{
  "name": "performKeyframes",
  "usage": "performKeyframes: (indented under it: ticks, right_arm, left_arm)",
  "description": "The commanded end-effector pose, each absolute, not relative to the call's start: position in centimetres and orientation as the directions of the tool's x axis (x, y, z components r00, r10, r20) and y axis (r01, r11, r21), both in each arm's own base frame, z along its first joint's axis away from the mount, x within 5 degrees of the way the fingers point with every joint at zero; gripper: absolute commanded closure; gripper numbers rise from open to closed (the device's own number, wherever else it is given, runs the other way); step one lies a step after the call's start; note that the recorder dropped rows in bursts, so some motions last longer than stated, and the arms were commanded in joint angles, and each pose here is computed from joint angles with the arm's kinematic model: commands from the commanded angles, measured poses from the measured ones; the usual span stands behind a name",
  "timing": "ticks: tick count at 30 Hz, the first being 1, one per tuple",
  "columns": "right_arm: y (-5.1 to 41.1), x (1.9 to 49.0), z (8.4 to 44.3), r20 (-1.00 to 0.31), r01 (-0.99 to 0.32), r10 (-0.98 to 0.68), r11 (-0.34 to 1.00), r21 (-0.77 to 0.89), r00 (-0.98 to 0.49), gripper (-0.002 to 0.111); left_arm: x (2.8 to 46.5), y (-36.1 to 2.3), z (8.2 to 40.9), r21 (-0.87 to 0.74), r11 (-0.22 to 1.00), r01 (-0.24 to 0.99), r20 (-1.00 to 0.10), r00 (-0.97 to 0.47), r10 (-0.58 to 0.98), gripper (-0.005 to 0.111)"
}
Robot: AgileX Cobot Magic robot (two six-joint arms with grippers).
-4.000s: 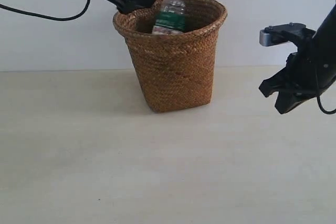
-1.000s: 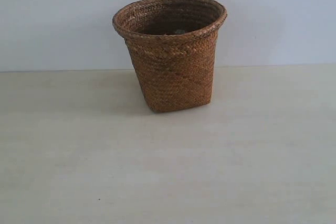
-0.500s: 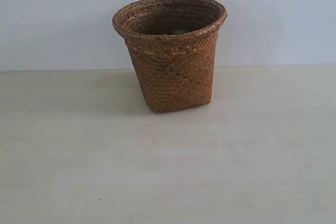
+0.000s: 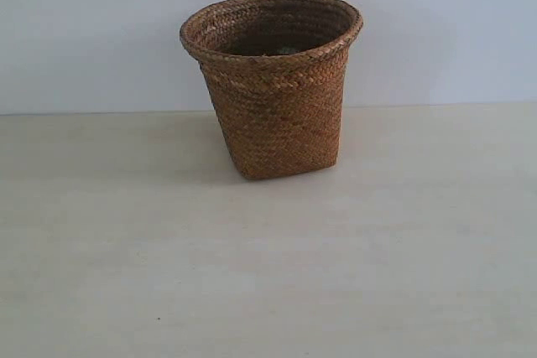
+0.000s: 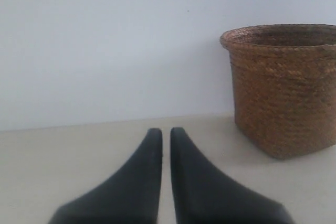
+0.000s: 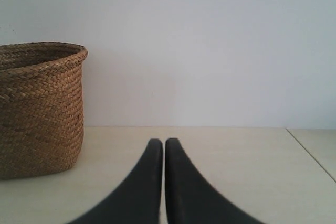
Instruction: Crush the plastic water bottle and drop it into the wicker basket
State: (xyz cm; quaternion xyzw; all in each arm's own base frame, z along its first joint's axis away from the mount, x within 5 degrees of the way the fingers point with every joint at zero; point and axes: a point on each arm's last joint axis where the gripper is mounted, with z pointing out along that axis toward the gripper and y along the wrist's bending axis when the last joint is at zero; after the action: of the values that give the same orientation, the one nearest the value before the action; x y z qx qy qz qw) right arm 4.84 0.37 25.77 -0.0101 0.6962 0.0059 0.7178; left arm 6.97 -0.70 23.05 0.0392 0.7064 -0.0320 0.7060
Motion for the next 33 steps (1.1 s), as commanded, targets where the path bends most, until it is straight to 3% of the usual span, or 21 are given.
performKeyframes:
  ticks: [1, 8, 21, 33]
  right_arm:
    - [0.4, 4.8, 25.6, -0.999, -0.023, -0.002, 1.0, -0.002, 0.032, 0.108]
    - [0.4, 4.8, 25.6, -0.999, -0.023, -0.002, 1.0, -0.002, 0.032, 0.108]
    - [0.4, 4.8, 25.6, -0.999, -0.023, -0.002, 1.0, -0.003, 0.034, 0.108]
    - [0.4, 4.8, 25.6, -0.999, -0.023, -0.002, 1.0, -0.003, 0.034, 0.108]
  left_arm:
    - [6.3, -0.2, 21.8, 0.001, 1.0, 0.028, -1.0, 0.017, 0.001, 0.102]
    - [5.7, 0.2, 20.8, -0.001, 0.999, -0.039, -0.999, 0.032, 0.0, 0.102]
    - [5.5, 0.1, 18.8, -0.002, 0.999, -0.033, -0.982, -0.187, -0.008, 0.102]
    - [5.5, 0.1, 18.9, -0.002, 0.999, -0.033, -0.984, -0.181, -0.008, 0.102]
